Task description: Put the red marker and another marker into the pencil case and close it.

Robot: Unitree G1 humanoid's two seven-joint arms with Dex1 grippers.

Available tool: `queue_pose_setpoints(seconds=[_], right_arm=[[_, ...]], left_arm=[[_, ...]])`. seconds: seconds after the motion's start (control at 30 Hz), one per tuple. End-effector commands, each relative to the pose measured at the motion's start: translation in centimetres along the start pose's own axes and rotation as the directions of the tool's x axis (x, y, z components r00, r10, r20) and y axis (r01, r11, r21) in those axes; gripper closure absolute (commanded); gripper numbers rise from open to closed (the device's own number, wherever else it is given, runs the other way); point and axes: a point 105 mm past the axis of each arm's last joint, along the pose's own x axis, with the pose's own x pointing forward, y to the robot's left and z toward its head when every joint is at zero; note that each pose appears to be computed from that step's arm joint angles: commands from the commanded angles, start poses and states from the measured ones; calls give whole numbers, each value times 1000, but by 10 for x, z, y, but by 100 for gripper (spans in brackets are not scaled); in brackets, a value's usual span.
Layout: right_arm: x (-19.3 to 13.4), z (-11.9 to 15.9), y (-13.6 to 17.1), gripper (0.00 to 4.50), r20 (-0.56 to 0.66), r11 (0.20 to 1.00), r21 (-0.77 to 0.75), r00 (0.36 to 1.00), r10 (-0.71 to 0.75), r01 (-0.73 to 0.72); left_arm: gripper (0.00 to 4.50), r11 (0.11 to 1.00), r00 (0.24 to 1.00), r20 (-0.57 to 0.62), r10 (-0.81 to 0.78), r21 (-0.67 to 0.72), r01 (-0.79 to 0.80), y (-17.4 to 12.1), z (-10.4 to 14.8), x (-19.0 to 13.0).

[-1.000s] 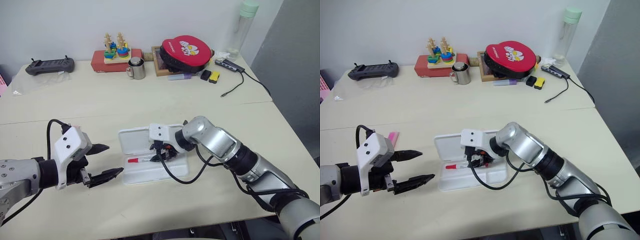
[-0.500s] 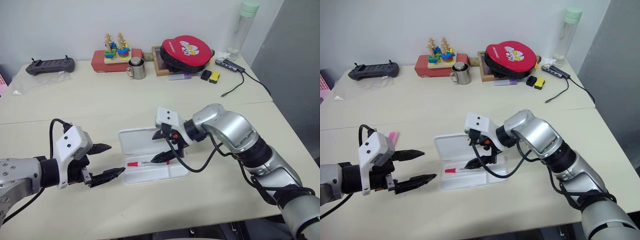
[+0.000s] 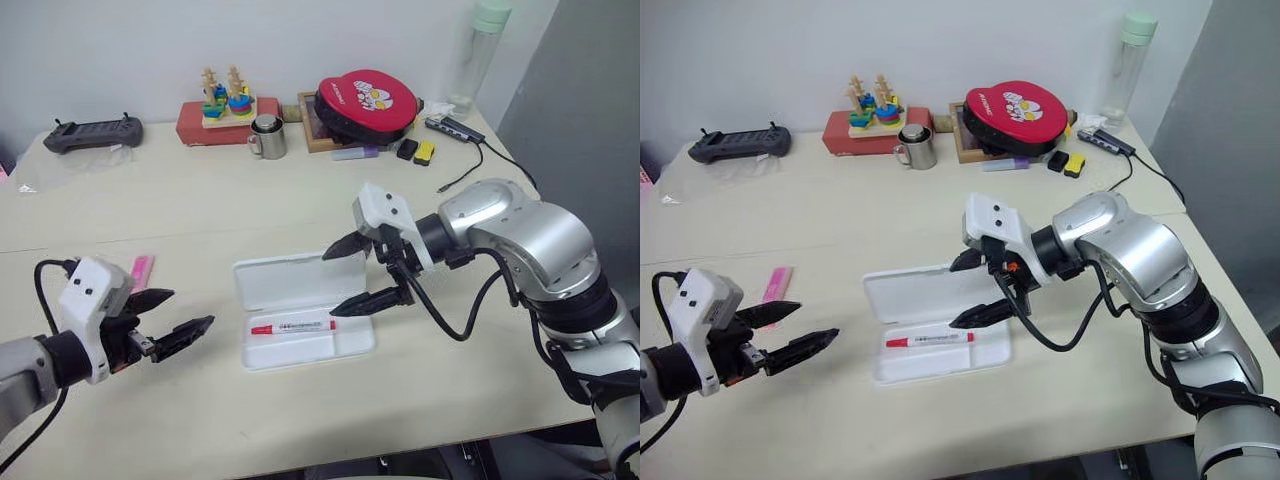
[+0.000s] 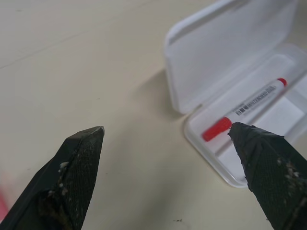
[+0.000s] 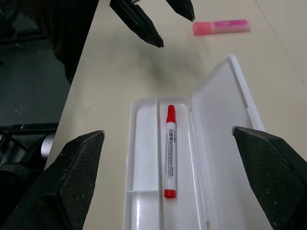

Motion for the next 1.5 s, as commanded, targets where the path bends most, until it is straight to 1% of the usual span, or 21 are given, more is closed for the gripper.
queue_pose_setpoints(seconds=[0.03,0.07,0.1,0.13,0.17,0.2,0.3,0.33,0.43,0.5,0.63,0.77,0.97,1.07,1.23,1.33,1.4,1.47,1.5], right_arm=[[-7,9,0,1,24,997,-70,1000,-17,19],[-7,12,1,1,36,993,-117,999,-17,21],[-7,15,1,1,48,986,-167,999,-21,28],[-7,17,2,1,57,979,-200,998,-22,33],[-7,17,1,1,56,974,-225,998,-26,38],[-7,16,1,1,48,968,-249,998,-30,42],[-5,11,-3,1,21,945,-319,998,-64,67],[-5,9,-4,1,14,938,-339,997,-72,72],[-5,9,-2,1,20,941,-330,998,-66,69],[-4,9,-3,1,19,939,-334,997,-79,81],[-5,9,-4,1,15,936,-340,996,-92,92],[-4,10,-4,1,14,936,-340,995,-97,96],[-5,9,-3,1,12,939,-328,995,-102,100],[-7,8,-2,1,7,939,-328,994,-108,104],[-9,6,-2,1,-5,941,-321,993,-117,109],[-9,6,-1,1,-3,942,-318,993,-115,108],[-9,6,-2,1,-3,943,-315,993,-117,111],[-9,6,-2,0,-3,943,-313,993,-120,113],[-9,6,-2,0,-3,943,-312,993,-120,113]], left_arm=[[0,982,983,36,181,42,-182,23,10,-10],[0,961,959,68,276,18,-277,38,15,-13],[0,924,921,70,382,-29,-381,54,15,-17],[0,893,892,63,448,-64,-445,63,13,-21],[0,871,871,55,488,-86,-483,69,11,-22],[0,848,851,21,524,-102,-520,74,6,-23],[0,791,802,-42,595,-147,-594,87,-4,-24],[0,789,801,-45,597,-150,-596,88,-5,-24],[0,793,808,-64,585,-166,-587,87,-6,-20],[0,784,798,-80,598,-152,-603,91,-7,-20],[0,775,793,-128,595,-168,-609,101,-12,-10],[0,775,798,-167,579,-192,-602,109,-18,8],[0,807,831,-165,531,-199,-556,116,-17,36],[0,815,837,-197,511,-200,-544,119,-24,45],[0,826,847,-235,477,-207,-523,119,-31,54],[0,818,838,-244,488,-208,-537,123,-33,55],[0,800,829,-260,495,-235,-552,127,-37,54],[37,796,831,-266,488,-256,-549,128,-39,55],[45,795,833,-263,487,-263,-547,128,-39,55]])
